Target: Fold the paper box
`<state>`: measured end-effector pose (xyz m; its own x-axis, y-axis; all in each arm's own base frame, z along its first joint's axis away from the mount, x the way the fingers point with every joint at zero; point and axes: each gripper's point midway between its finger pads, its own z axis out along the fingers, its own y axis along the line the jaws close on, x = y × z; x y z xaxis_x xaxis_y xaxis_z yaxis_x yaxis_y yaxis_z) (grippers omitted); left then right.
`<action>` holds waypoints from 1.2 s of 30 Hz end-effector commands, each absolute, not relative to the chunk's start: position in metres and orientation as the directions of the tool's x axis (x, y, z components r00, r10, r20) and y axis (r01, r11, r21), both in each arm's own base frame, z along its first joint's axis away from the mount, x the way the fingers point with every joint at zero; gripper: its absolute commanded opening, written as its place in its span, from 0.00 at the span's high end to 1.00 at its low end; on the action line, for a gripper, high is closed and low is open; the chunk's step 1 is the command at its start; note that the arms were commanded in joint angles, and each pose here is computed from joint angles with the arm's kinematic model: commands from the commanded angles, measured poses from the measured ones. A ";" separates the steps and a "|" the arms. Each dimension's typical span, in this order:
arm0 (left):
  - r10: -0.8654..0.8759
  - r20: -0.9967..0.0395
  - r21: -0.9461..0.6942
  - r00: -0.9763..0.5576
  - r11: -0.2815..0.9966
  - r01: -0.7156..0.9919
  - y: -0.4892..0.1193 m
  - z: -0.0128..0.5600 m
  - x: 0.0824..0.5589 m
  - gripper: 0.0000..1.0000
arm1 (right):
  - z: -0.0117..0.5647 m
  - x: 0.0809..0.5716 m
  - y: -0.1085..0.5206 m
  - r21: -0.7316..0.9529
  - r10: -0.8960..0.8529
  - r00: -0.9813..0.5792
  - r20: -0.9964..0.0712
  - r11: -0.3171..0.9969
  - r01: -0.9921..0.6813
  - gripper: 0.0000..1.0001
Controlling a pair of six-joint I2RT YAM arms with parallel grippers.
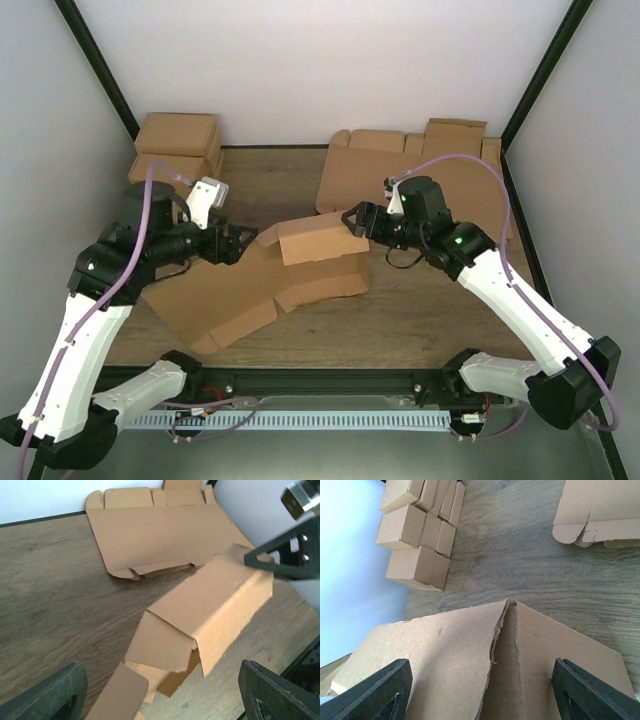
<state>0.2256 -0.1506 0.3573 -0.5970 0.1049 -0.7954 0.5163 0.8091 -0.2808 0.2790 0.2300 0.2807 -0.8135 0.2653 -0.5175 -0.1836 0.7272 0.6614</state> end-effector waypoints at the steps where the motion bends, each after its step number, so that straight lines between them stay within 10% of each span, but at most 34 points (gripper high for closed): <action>1: 0.239 -0.802 -0.181 -0.548 0.776 0.604 -0.154 0.346 0.211 0.15 | 0.298 0.284 0.234 0.669 0.265 -0.798 -0.541 0.711 -0.217 0.21; 23: 0.626 -0.620 0.211 -0.473 0.714 0.668 -0.116 0.301 0.197 0.26 | 0.296 0.283 0.234 0.664 0.256 -0.802 -0.540 0.714 -0.220 0.20; 36: 0.679 -0.535 0.193 -0.503 0.677 0.710 -0.123 0.280 0.189 0.63 | 0.295 0.281 0.233 0.667 0.255 -0.805 -0.536 0.713 -0.218 0.20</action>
